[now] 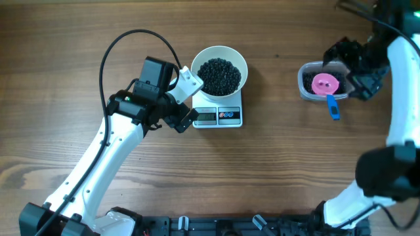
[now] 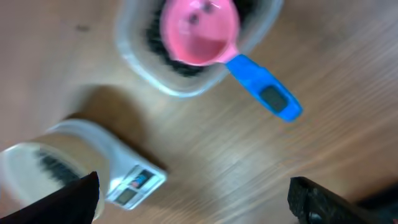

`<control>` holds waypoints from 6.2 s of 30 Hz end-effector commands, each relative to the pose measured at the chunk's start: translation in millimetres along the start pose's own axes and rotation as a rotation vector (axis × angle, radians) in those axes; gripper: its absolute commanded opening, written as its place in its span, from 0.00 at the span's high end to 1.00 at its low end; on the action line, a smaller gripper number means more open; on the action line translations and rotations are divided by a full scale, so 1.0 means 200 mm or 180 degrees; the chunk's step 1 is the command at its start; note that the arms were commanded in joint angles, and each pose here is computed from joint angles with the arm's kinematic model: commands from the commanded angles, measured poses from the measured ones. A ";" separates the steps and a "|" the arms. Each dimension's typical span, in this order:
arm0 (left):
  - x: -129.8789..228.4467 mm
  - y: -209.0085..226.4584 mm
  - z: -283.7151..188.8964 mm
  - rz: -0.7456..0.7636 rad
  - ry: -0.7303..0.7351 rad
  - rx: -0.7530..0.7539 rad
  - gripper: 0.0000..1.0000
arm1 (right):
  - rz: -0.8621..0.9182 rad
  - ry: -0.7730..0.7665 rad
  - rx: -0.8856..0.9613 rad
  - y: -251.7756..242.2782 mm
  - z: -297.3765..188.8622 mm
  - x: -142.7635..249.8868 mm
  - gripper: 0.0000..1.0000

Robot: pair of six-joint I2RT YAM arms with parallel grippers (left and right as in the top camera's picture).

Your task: Scoop item into bowl and weigh 150g on scale

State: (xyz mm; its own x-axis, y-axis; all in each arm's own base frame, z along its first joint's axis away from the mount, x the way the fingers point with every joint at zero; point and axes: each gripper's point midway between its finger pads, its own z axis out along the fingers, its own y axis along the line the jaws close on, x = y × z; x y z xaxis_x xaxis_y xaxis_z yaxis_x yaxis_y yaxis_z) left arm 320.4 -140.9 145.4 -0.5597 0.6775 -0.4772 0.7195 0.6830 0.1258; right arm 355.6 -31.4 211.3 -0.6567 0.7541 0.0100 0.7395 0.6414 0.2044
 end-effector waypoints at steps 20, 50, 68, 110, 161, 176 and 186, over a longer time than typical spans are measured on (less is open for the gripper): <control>0.00 -0.01 -0.01 0.0052 -0.0033 0.0032 0.00 | -0.0539 -0.1543 -0.1451 0.14 -0.82 0.11 0.00; 0.00 -0.01 -0.01 0.0052 -0.0033 0.0032 0.00 | -0.0958 -0.3742 -0.1558 -0.19 -0.54 0.21 0.00; 0.00 -0.01 -0.01 0.0052 -0.0033 0.0032 0.00 | -0.1131 -0.4183 -0.2198 -0.44 -0.27 0.49 0.00; 0.00 -0.01 -0.01 0.0052 -0.0031 0.0033 0.00 | -0.2662 -0.4220 -0.1571 -0.32 0.15 0.51 0.00; 0.44 0.09 -0.63 -0.1282 -0.2887 -0.1658 0.00 | -0.2663 -0.4210 -0.1566 -0.32 0.16 0.51 0.00; 0.57 0.20 -0.57 -0.1435 -0.2963 -0.2071 0.00 | -0.2663 -0.4210 -0.1566 -0.32 0.16 0.51 0.00; 0.63 0.22 -0.43 -0.1490 -0.2860 -0.2068 0.00 | -0.2663 -0.4207 -0.1566 -0.32 0.16 0.51 0.00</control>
State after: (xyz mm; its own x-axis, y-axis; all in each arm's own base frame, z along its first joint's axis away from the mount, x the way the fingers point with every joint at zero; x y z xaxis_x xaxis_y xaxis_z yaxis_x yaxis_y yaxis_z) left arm 246.6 -5.9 169.6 -0.0236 0.0815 -0.9964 0.0547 0.9953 0.0801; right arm 246.3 4.5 171.4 -0.0569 0.0091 -0.9983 0.0025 1.0000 0.0089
